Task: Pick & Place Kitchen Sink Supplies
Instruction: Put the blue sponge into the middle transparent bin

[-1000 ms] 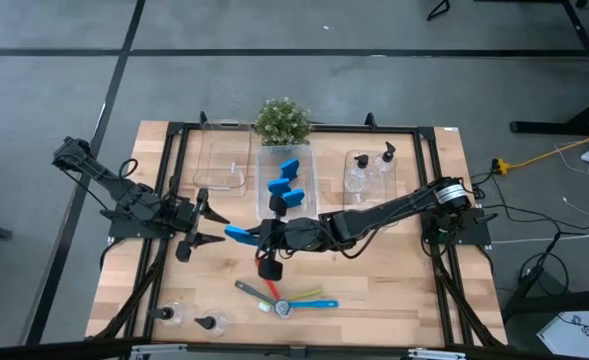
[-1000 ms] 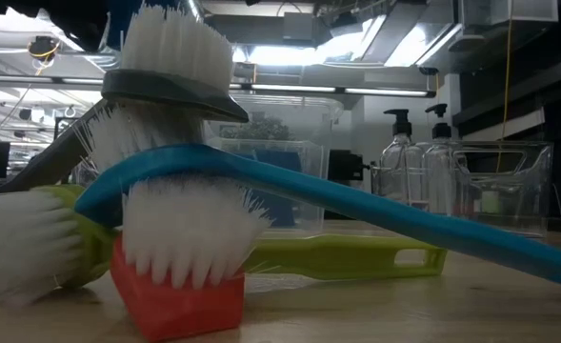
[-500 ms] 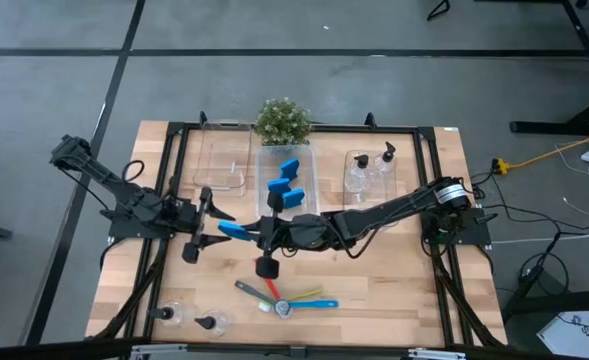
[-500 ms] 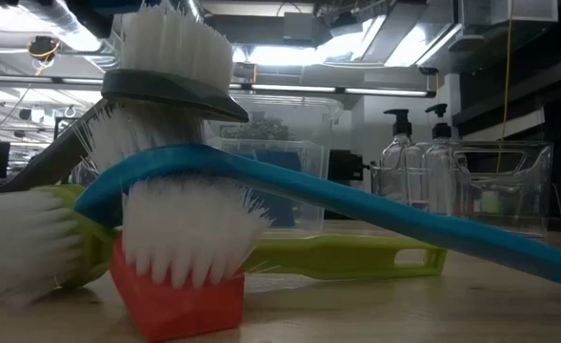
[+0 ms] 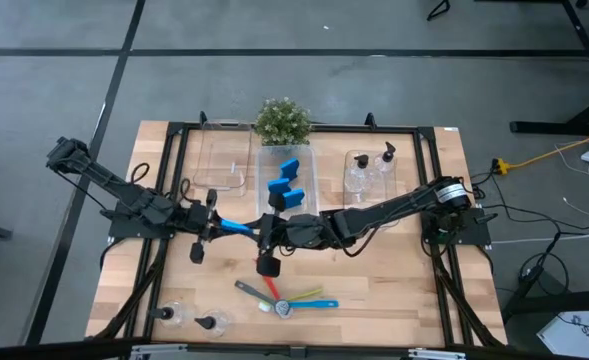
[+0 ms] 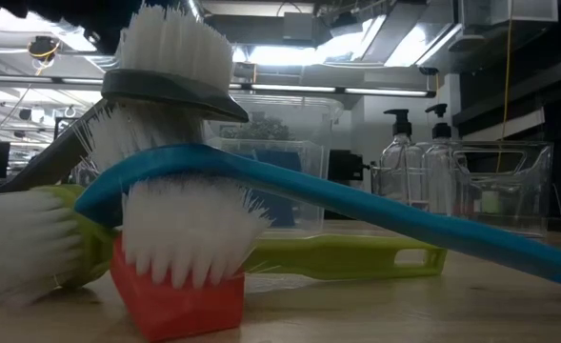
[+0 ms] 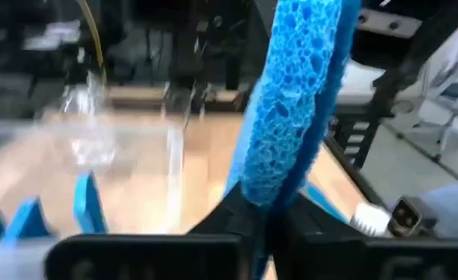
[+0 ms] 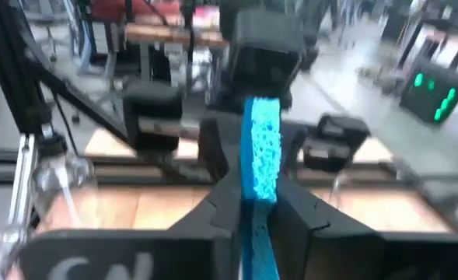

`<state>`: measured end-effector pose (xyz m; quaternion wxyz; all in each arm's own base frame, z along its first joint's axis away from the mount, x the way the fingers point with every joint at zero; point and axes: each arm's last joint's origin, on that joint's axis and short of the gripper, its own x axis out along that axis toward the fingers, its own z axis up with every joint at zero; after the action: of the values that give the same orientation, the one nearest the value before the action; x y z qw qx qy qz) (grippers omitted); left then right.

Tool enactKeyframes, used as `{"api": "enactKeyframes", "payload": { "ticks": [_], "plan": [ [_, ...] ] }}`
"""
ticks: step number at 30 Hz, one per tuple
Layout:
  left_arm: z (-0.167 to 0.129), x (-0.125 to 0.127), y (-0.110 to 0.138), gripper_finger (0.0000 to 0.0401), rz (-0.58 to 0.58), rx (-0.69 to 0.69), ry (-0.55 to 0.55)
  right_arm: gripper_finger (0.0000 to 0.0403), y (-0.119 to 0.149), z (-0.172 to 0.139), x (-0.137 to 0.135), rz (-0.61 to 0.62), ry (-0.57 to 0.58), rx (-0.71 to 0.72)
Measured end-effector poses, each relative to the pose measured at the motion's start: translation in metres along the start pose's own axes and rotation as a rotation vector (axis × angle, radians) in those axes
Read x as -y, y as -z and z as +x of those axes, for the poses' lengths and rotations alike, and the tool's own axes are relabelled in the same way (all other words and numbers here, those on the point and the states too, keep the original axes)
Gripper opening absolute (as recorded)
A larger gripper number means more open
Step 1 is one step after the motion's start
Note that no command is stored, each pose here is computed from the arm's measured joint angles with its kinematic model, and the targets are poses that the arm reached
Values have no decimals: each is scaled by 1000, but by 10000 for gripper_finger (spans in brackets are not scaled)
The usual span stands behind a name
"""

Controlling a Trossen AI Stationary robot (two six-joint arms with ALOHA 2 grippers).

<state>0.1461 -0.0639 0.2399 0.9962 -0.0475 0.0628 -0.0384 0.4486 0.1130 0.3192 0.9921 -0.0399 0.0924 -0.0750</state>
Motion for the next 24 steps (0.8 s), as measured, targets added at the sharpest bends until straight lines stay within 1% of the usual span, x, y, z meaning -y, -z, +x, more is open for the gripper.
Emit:
{"api": "enactKeyframes", "payload": {
  "ticks": [2,4,7,11,15,17,20,24],
  "plan": [
    [0,-1,6,8,-46,-55,-6,71,3,0,4,17,-15,-92],
    [-1,-2,12,8,-94,-116,-23,89,5,1,10,54,-55,-186],
    [-1,-3,19,7,-157,-188,-13,115,9,3,17,128,-117,-267],
    [1,0,24,6,-221,-254,45,141,9,6,23,192,-184,-295],
    [7,2,32,5,-269,-327,37,149,13,11,26,239,-209,-306],
    [13,2,33,5,-280,-364,19,150,20,17,26,253,-221,-324],
    [22,5,27,5,-269,-419,-10,150,29,23,23,269,-246,-352],
    [34,11,13,5,-249,-519,-7,149,32,23,21,257,-263,-361]
  ]
}}
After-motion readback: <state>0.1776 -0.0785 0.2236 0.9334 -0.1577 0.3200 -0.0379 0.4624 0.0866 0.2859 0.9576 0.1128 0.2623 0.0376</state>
